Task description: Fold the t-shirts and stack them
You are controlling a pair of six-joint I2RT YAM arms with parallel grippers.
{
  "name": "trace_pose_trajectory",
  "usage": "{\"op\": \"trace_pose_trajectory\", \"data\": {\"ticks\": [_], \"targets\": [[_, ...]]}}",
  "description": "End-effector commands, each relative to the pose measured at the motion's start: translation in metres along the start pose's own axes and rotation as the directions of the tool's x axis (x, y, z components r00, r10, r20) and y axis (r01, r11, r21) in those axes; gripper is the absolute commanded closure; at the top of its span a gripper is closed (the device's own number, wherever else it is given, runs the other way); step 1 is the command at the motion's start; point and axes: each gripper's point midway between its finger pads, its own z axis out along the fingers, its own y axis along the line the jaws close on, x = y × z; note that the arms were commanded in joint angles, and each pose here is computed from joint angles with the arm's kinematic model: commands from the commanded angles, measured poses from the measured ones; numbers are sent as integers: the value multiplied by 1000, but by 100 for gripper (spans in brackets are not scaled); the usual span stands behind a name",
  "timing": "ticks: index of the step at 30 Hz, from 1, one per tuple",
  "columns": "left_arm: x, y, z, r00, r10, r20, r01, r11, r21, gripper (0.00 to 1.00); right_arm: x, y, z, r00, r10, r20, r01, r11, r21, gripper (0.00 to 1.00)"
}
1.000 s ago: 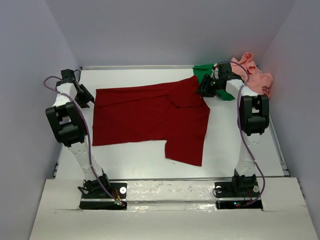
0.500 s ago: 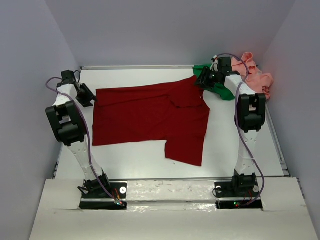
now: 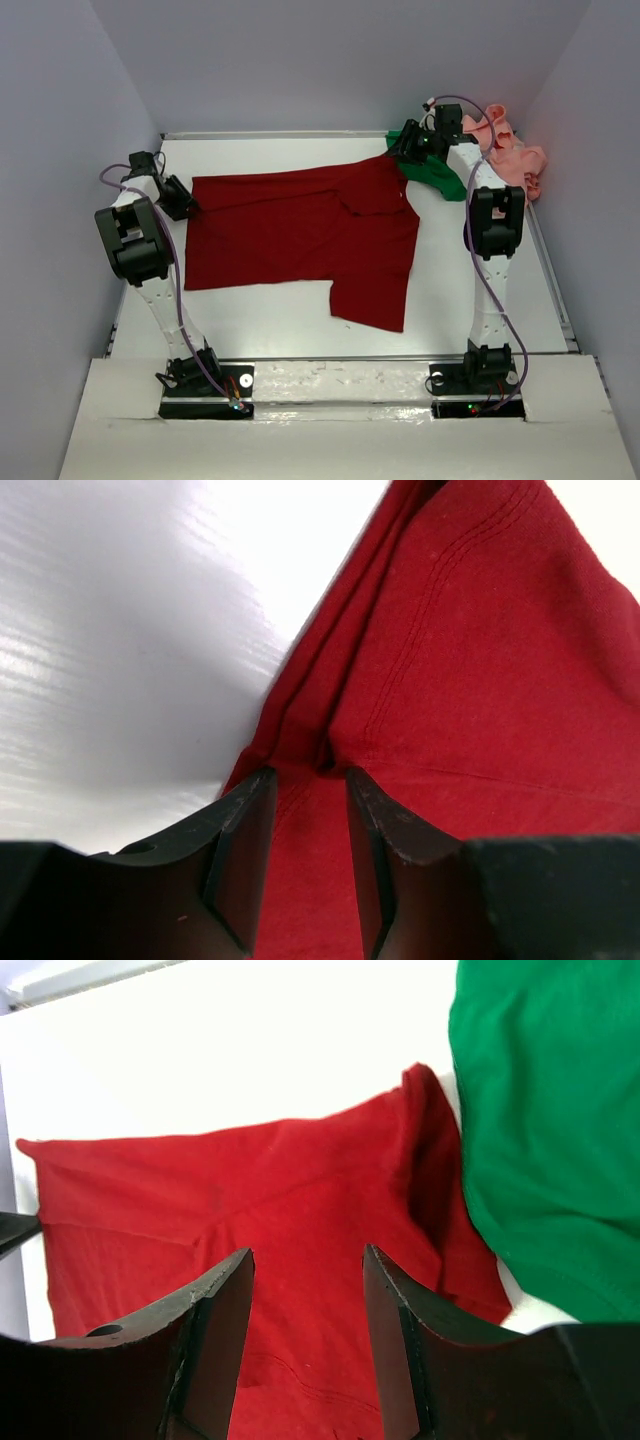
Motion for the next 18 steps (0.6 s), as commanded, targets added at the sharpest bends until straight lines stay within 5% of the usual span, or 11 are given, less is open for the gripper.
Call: {"op": "trace_pose_trajectory", "data": {"ticks": [1,18], "targets": [[0,-4,7,1000,5,9,-5,999,40,53,-23,18,-3,998,-33,53,36,999,-41,47],[-15,-21,-14,999,8,37,-10,997,71,53,-20,9,8,999,-20,39,21,999,-33,47]]}}
